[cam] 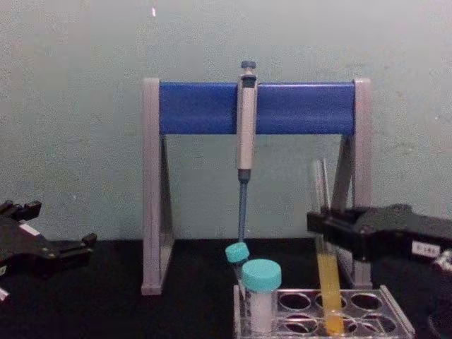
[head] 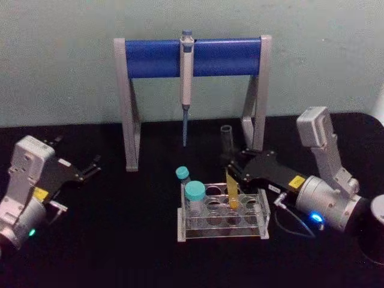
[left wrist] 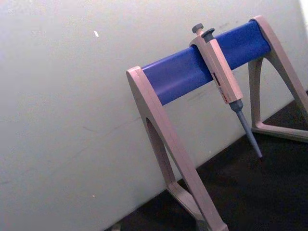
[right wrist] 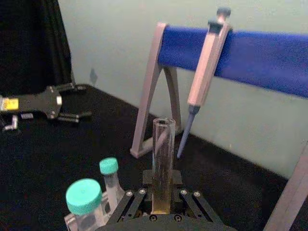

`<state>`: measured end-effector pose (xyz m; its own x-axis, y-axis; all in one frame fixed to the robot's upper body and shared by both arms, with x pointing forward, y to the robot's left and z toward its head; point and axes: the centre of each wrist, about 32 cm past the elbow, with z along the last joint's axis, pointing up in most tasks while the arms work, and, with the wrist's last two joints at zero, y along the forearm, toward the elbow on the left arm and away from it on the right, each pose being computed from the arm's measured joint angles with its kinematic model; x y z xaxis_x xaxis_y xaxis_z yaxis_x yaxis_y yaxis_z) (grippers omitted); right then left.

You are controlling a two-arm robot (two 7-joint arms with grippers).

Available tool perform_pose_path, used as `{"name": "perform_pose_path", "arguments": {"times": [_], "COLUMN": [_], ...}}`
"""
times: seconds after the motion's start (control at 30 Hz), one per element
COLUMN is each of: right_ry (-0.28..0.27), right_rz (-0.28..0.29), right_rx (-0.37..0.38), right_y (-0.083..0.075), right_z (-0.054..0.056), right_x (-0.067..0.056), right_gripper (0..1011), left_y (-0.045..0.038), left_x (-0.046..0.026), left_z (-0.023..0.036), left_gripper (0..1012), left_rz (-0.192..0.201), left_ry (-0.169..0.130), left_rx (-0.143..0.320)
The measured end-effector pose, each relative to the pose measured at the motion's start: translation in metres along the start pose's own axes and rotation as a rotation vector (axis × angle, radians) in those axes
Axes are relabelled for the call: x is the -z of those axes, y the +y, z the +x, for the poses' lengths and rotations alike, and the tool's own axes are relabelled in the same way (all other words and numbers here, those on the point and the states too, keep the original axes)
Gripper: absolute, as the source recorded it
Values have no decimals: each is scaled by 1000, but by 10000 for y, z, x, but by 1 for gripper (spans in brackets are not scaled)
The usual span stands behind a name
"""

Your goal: Pick up the test tube from the test tube rack, shake it, then place it back into the test tube rack.

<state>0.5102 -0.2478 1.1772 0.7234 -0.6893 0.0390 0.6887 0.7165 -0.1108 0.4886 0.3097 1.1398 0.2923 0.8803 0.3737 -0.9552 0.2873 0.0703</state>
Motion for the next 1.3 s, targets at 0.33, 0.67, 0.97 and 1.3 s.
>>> {"name": "perform_pose_path", "arguments": {"times": [0.33,0.67,0.97,1.3], "right_ry": [-10,-32,-41,-53], "right_rz": [154,259,255,252], "right_rx": [23,57,72,43], "right_y": [-117,-162,-155,-135], "right_z": [6,21,23,23], "right_x": [-76,-84,-64,-48], "right_gripper": [229,229,228,229], "left_y": [0,0,0,0], "left_x": [0,0,0,0], "left_z": [0,0,0,0], "left_gripper": [1001,1001,1001,1001], "left_rz": [0,0,0,0], "left_ry": [0,0,0,0], "left_rx": [0,0,0,0]}}
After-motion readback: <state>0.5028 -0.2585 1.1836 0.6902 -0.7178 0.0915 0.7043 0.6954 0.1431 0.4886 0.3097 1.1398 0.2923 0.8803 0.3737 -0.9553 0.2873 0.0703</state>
